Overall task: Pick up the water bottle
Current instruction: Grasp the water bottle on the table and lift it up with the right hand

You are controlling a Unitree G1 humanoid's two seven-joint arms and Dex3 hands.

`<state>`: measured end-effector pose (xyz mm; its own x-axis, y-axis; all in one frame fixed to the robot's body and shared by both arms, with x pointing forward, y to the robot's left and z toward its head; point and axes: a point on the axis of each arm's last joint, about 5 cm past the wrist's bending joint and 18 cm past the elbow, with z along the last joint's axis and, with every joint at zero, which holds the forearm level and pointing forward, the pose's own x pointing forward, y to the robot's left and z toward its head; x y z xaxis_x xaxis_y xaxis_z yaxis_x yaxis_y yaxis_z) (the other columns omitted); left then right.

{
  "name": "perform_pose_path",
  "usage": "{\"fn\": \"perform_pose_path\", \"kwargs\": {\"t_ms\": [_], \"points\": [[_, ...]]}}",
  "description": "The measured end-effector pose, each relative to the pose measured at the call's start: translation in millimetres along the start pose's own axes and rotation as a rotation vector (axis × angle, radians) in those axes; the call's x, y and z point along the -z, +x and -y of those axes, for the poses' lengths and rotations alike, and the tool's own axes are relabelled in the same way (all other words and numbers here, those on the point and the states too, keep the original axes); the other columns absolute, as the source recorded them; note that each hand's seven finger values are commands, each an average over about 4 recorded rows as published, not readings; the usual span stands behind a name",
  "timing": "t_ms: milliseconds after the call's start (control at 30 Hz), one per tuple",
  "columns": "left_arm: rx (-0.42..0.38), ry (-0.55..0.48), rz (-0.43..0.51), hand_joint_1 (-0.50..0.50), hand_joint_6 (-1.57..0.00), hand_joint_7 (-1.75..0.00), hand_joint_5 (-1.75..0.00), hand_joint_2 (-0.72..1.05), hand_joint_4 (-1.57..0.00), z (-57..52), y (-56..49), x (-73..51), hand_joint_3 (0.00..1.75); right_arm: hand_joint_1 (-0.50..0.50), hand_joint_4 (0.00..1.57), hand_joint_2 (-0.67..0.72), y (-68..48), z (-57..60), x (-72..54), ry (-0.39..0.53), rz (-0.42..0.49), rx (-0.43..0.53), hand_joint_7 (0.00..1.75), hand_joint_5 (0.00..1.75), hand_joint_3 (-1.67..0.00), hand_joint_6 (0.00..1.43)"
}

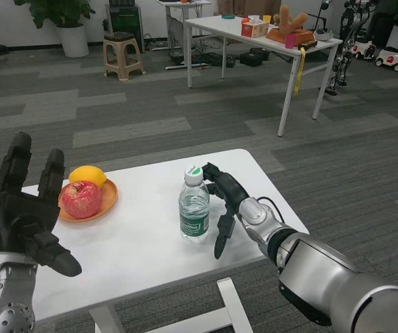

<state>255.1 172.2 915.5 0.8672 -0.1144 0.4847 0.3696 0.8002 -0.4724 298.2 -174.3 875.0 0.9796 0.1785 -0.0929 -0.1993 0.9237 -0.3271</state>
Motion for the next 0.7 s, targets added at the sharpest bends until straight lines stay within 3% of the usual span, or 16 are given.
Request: {"fn": "perform_pose_path", "kwargs": {"t_ms": [400,500,533,633,667,700], "points": [[0.0,-0.001,0.0,-0.5,0.0,0.0,0.0,-0.64,0.0,0.1,0.0,0.1,0.07,-0.48,0.01,0.6,4.3,-13.4,-5.9,-0.097,0.019,-0.102,0.84,0.07,0.0,0.0],[0.0,-0.001,0.0,-0.5,0.0,0.0,0.0,-0.64,0.0,0.1,0.0,0.1,0.07,-0.48,0.06,0.6,4.6,-15.9,-6.6,-0.107,0.025,-0.118,0.96,0.02,0.0,0.0],[0.0,-0.001,0.0,-0.5,0.0,0.0,0.0,-0.66,0.0,0.1,0.0,0.1,0.09,-0.48,0.1,0.6,4.8,-16.5,-7.0,-0.107,0.027,-0.121,1.12,0.07,0.0,0.01],[0.0,-0.002,0.0,-0.5,0.0,0.0,0.0,-0.66,0.0,0.1,0.0,0.1,0.09,-0.47,0.31,0.6,5.4,-17.8,-8.1,-0.102,0.034,-0.124,1.68,0.8,0.0,0.15],[0.0,-0.002,0.0,-0.5,0.0,0.0,0.0,-0.64,0.0,0.1,0.0,0.1,0.07,-0.47,0.39,0.6,5.5,-18.0,-8.5,-0.099,0.036,-0.123,1.75,1.12,0.0,0.22],[0.0,-0.002,0.0,-0.5,0.0,0.0,0.0,-0.64,0.0,0.1,0.0,0.1,0.04,-0.47,0.46,0.6,5.7,-17.8,-8.7,-0.094,0.037,-0.12,1.73,1.26,0.0,0.29]]}}
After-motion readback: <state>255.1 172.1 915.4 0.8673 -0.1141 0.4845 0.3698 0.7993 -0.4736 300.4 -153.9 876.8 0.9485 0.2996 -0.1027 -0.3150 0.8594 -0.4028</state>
